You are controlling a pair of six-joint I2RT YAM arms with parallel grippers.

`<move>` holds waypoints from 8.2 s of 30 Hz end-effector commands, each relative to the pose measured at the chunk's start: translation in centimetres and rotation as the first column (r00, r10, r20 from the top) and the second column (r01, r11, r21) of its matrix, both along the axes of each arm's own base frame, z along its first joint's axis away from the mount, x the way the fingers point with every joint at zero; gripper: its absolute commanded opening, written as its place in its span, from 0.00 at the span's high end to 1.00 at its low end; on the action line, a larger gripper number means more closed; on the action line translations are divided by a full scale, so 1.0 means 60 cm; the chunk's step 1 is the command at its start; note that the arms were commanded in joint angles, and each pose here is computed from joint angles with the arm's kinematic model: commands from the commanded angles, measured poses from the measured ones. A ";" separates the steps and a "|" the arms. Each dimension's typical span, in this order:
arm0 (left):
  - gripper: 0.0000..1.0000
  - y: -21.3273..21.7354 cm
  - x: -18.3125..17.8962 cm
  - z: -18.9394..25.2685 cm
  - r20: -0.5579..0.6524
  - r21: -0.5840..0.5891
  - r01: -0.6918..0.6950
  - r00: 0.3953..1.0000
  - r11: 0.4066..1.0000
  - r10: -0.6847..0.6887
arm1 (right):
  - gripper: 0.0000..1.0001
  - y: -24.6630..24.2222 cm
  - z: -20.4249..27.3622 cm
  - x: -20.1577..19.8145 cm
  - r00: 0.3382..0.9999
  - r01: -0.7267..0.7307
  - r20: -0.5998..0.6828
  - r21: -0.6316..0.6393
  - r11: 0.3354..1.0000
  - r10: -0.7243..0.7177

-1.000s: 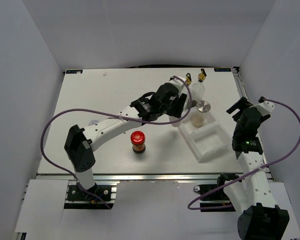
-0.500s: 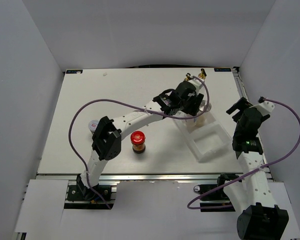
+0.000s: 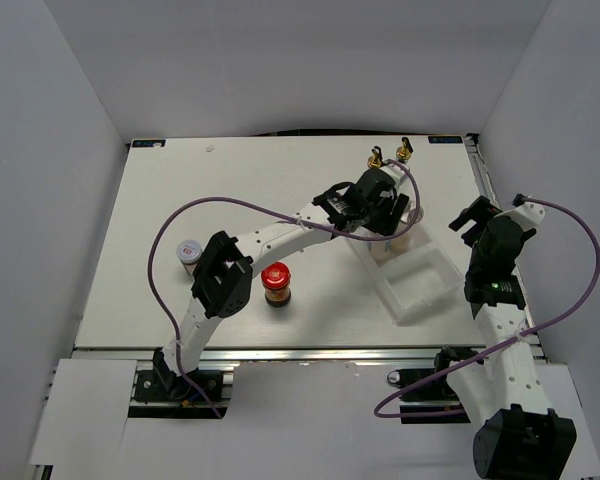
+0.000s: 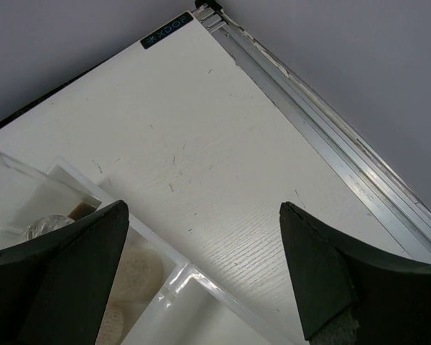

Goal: Organize the condiment bottles

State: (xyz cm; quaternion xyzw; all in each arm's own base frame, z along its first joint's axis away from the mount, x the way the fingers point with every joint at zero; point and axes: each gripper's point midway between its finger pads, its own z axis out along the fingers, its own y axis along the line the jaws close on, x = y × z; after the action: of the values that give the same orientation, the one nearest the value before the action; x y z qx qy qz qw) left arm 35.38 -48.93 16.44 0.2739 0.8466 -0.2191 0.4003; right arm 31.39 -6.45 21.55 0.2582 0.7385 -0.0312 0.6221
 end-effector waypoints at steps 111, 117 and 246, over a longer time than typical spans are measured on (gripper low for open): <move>0.02 0.822 -0.061 -0.055 -0.061 -0.130 -0.966 0.234 0.225 0.970 | 1.00 0.186 0.070 -0.078 0.903 -0.351 -0.321 -0.174 0.920 0.284; 0.02 0.820 -0.058 -0.063 -0.067 -0.115 -0.966 0.242 0.233 0.968 | 1.00 0.169 0.043 -0.075 0.899 -0.319 -0.361 -0.150 0.936 0.249; 0.56 -0.137 -0.155 -0.028 0.162 -0.028 0.186 0.970 0.982 -0.179 | 0.11 -0.017 0.090 -0.043 1.000 0.012 -0.009 0.048 0.999 -0.011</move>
State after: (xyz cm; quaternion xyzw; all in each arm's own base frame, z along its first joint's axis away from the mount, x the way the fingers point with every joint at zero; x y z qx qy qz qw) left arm 25.02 -55.49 10.89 0.3827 0.8003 -0.2227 0.4043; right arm 28.32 -7.54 25.87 0.2868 0.7517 -0.0246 0.5933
